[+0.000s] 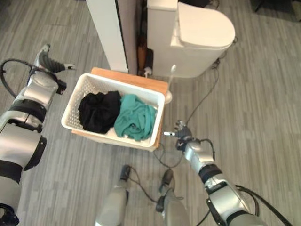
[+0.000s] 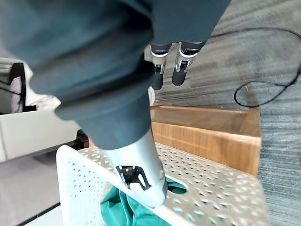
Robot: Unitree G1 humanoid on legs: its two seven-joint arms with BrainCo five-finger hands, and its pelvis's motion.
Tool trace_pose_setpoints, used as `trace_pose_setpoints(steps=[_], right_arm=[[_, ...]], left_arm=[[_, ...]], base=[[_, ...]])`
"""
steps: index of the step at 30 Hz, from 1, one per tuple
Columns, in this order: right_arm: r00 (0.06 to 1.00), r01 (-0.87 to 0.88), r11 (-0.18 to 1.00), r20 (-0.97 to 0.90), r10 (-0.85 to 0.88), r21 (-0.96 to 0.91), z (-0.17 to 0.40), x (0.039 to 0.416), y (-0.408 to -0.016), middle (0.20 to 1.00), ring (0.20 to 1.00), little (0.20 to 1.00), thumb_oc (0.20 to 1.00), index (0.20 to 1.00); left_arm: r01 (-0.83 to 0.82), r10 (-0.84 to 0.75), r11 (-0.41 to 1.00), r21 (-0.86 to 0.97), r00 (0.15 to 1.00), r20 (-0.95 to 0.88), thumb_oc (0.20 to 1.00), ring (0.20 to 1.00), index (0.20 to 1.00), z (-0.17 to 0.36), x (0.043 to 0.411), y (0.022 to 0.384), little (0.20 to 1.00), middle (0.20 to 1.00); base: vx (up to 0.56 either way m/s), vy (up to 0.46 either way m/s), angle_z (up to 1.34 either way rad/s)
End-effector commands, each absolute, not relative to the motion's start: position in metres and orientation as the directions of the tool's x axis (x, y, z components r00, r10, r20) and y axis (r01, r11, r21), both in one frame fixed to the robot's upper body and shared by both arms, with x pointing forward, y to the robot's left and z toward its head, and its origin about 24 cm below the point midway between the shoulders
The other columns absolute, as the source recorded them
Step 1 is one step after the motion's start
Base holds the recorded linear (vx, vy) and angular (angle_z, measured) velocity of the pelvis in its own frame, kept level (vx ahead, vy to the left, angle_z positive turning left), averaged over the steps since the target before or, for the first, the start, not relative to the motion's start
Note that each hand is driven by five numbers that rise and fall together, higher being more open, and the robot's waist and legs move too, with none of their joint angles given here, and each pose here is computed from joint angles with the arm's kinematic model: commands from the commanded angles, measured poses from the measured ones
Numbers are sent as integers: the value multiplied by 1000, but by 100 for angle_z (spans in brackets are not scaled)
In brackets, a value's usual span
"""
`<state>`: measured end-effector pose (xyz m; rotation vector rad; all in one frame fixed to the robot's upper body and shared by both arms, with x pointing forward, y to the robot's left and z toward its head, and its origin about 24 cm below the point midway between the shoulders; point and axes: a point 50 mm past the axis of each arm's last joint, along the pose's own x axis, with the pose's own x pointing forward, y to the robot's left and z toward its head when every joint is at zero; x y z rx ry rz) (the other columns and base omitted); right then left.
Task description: Grab the laundry basket,head to the washer,open it,put in the laundry and shut it.
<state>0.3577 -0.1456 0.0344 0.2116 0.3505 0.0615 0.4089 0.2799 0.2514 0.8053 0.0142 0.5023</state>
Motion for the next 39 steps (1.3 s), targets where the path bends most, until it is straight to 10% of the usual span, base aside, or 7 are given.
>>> trace_pose_setpoints(steps=[1, 16, 39], right_arm=[[959, -15, 969, -271, 84, 246, 49, 366, -146, 1000, 1000, 1000, 1000, 1000], [972, -228, 948, 103, 210, 222, 130, 354, -155, 1000, 1000, 1000, 1000, 1000], [952, -298, 947, 111, 286, 116, 142, 344, -166, 1000, 1000, 1000, 1000, 1000]], left_arm=[[-470, 492, 492, 733, 845, 211, 1000, 1000, 1000, 270, 402, 297, 1000, 1000], [-538, 620, 383, 751, 752, 223, 1000, 1000, 1000, 286, 373, 354, 1000, 1000], [-422, 591, 414, 807, 798, 114, 1000, 1000, 1000, 258, 382, 341, 1000, 1000]], base=[[0, 0, 0], [-10, 5, -9], [1, 1, 1]])
